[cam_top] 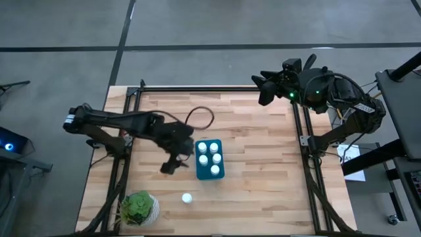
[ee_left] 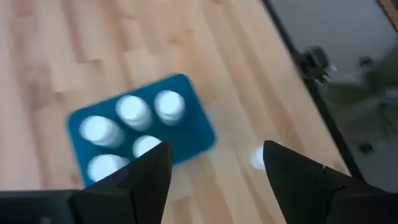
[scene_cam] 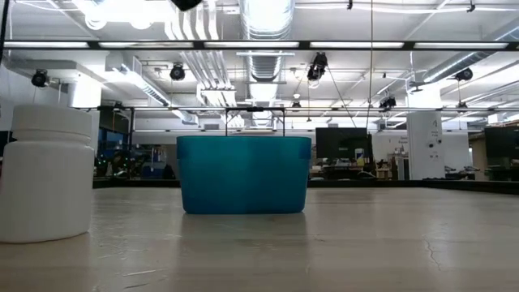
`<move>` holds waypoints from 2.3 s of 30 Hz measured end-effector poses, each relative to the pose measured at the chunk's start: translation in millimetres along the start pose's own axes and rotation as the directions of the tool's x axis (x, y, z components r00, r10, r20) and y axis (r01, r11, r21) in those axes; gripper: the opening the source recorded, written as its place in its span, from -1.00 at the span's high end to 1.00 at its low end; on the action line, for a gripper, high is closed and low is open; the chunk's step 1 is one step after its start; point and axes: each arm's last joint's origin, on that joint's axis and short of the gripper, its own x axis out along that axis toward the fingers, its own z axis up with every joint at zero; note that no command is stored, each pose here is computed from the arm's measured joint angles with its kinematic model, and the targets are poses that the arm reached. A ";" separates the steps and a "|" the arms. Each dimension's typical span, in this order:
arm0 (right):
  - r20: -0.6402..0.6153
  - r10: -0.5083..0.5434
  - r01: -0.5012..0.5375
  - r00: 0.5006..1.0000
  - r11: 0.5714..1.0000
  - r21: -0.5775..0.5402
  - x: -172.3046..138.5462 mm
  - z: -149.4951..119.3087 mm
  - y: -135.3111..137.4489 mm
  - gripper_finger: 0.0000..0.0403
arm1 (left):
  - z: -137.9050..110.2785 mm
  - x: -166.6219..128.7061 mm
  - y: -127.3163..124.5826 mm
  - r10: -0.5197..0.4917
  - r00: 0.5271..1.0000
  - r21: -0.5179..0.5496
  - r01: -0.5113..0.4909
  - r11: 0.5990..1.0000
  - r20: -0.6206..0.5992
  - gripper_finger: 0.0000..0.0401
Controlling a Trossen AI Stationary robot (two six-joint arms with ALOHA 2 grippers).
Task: Pick and place pill bottles into a basket
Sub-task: Put the pill bottle into the bin
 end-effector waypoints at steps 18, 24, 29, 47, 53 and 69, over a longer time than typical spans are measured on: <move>0.000 0.000 0.000 1.000 1.000 -0.002 0.0 0.0 0.0 -0.09 | -4.2 40.3 -48.5 -0.118 0.979 0.095 0.135 0.986 -0.163 -0.16; -0.001 0.001 -0.001 1.000 1.000 -0.006 0.0 -0.1 0.0 -0.09 | -4.1 63.4 -55.5 -0.132 0.968 0.012 0.137 0.990 -0.213 -0.16; -0.001 0.000 0.000 1.000 1.000 -0.021 0.0 -0.1 0.0 -0.09 | -6.4 83.5 -60.7 -0.137 0.954 -0.112 0.110 0.988 -0.266 -0.16; -0.030 0.040 -0.040 0.999 0.999 0.005 0.1 -1.0 1.2 -0.09 | -26.2 107.6 -97.6 0.003 0.964 -0.309 -0.089 0.947 -0.267 -0.16; -0.033 0.044 -0.042 0.999 0.998 0.035 0.0 -1.1 1.4 -0.09 | -30.7 115.5 -113.7 -0.033 0.978 -0.359 -0.044 0.932 -0.207 -0.16; -0.085 0.112 -0.109 0.990 0.993 0.047 -3.1 -6.8 7.2 -0.09 | -43.6 131.4 -114.6 0.058 0.972 -0.348 -0.137 0.927 -0.230 -0.16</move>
